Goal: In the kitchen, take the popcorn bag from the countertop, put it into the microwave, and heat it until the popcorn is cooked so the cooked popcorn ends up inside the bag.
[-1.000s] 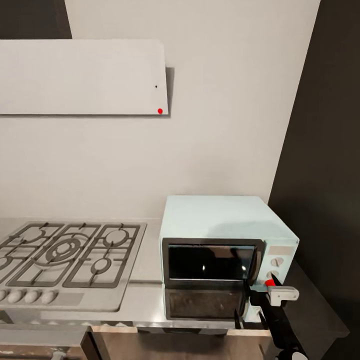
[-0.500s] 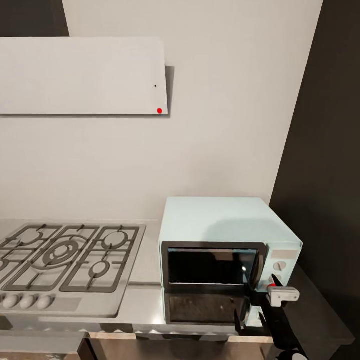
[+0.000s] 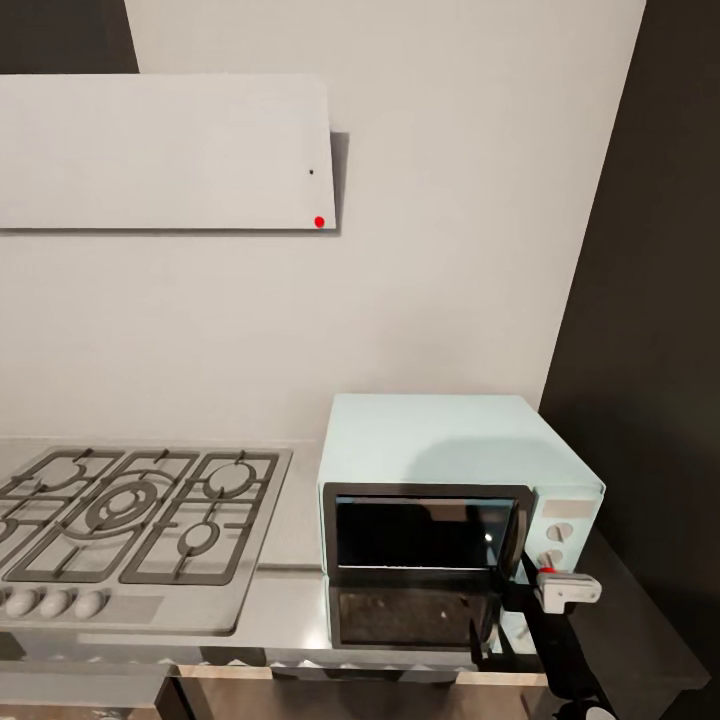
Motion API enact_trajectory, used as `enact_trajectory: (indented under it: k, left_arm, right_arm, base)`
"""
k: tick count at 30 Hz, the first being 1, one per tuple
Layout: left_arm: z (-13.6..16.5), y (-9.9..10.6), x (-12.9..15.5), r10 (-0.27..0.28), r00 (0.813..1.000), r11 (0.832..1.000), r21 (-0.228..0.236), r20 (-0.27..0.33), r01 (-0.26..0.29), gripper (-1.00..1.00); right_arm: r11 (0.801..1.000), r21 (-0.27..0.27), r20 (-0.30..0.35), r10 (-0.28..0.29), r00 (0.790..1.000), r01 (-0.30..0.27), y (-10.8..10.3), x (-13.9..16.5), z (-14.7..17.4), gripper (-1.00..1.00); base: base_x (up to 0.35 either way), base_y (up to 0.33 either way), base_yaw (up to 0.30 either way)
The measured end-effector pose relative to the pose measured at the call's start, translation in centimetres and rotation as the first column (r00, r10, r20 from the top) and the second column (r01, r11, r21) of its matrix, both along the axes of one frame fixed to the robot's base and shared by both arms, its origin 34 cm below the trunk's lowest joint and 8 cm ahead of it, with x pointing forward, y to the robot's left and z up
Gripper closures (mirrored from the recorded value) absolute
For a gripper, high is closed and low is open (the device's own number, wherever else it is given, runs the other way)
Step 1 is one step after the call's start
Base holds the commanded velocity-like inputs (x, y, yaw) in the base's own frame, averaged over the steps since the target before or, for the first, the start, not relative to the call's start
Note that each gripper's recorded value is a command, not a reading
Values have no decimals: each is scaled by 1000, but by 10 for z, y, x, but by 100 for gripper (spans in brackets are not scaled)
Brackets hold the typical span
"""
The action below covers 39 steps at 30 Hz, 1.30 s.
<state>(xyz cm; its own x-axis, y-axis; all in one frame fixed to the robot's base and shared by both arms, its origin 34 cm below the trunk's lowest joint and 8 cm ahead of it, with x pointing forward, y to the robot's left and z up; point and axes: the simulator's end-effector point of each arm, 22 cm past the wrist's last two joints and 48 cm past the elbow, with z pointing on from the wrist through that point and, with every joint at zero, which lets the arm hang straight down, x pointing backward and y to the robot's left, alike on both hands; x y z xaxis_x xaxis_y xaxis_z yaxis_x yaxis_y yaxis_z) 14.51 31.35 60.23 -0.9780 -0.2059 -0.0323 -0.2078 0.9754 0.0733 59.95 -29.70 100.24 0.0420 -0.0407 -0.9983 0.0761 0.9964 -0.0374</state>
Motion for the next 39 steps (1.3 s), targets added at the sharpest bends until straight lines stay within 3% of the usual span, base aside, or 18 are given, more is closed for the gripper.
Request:
enact_trajectory:
  k: [39]
  left_arm:
    - [-1, -19, 0, 6, 1000, 1000, -23, 1, -6, -100]
  right_arm:
    - [999, -17, 2, 27, 1000, -27, 9, 2, 1, 100]
  base:
    - [-74, 0, 0]
